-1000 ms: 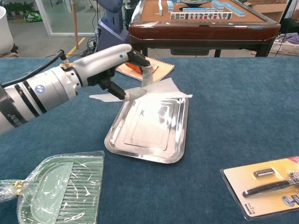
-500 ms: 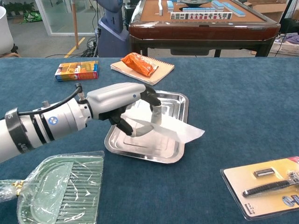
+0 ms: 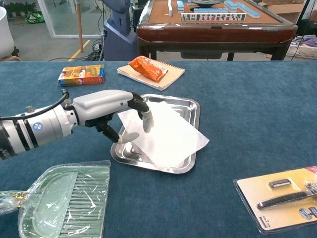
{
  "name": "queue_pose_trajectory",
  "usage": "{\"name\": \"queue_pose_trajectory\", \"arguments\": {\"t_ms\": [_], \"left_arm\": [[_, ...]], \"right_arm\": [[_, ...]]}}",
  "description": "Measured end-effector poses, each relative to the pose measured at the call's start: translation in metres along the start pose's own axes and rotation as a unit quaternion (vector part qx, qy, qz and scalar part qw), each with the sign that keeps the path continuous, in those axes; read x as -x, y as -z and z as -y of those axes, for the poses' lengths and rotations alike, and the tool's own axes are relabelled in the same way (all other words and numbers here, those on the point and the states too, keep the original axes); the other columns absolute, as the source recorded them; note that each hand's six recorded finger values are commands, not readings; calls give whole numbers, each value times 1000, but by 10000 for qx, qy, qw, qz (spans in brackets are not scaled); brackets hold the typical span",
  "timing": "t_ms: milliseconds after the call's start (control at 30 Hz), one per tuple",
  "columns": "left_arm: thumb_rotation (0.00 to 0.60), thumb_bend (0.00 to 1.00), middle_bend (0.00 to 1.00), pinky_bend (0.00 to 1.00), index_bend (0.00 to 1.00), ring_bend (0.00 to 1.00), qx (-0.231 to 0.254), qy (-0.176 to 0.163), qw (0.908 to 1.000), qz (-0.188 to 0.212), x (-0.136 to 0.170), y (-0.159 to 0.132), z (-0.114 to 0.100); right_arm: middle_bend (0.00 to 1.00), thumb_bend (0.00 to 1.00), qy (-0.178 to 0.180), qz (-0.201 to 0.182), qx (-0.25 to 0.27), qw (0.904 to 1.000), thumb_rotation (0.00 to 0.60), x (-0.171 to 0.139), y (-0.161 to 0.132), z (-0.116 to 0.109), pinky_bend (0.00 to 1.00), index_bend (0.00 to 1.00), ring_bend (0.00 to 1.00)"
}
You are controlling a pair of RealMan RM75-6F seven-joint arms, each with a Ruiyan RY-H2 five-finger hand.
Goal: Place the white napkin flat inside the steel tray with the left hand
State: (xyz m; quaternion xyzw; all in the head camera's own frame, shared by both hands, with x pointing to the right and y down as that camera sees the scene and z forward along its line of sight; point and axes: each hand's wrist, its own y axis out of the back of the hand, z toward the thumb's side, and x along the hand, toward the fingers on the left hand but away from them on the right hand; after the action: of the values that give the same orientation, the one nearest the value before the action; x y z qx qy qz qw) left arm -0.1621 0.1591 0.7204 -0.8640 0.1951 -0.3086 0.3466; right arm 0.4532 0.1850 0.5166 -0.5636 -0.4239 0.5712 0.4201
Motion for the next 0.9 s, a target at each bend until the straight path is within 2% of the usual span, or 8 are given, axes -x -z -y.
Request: {"name": "queue_pose_trajectory", "arguments": {"t_ms": [200,400,500,533,600,700,833,900], "left_arm": [[600,385,288,82,415,261,-32,6,9997,-222,3,12,-2],[600,371,276,82,378,259,61,-322,9974,-644,6,27,-19],[580,306,276,82,376,262,-11,-470,9953,-845,12,34,-31],[545,288,276,82,384,260,-84,-505,9945,-918,16,37,-35],[367,236,276,82,413,242,-192,-530,9931,-1025,21,40,-42],[198,192,249,75,417,175,-253,-507,9914,-1178,31,43,-51],[29,135,157,17,390,79,-185,-232,9890,-1447,47,50,-55],[0,100,116,0,363,41,-132,-62,9879,-1547,52,52,-52]], "right_arm": [[243,153,-1,-9,2,10000,600,0,-1,0,183,233,143],[243,153,19,-30,-1,10000,600,1,-2,-1,183,233,143],[243,154,13,-34,16,10000,600,2,-2,-1,183,233,143],[243,154,11,-44,25,10000,600,2,-3,0,183,233,143],[243,154,6,-59,37,10000,600,2,-3,1,183,233,143],[243,154,-2,-73,50,10000,600,2,-4,2,183,233,143],[243,154,-12,-90,77,9999,600,2,-5,3,183,233,143],[243,153,-10,-101,83,9999,600,2,-5,3,183,233,143]]}}
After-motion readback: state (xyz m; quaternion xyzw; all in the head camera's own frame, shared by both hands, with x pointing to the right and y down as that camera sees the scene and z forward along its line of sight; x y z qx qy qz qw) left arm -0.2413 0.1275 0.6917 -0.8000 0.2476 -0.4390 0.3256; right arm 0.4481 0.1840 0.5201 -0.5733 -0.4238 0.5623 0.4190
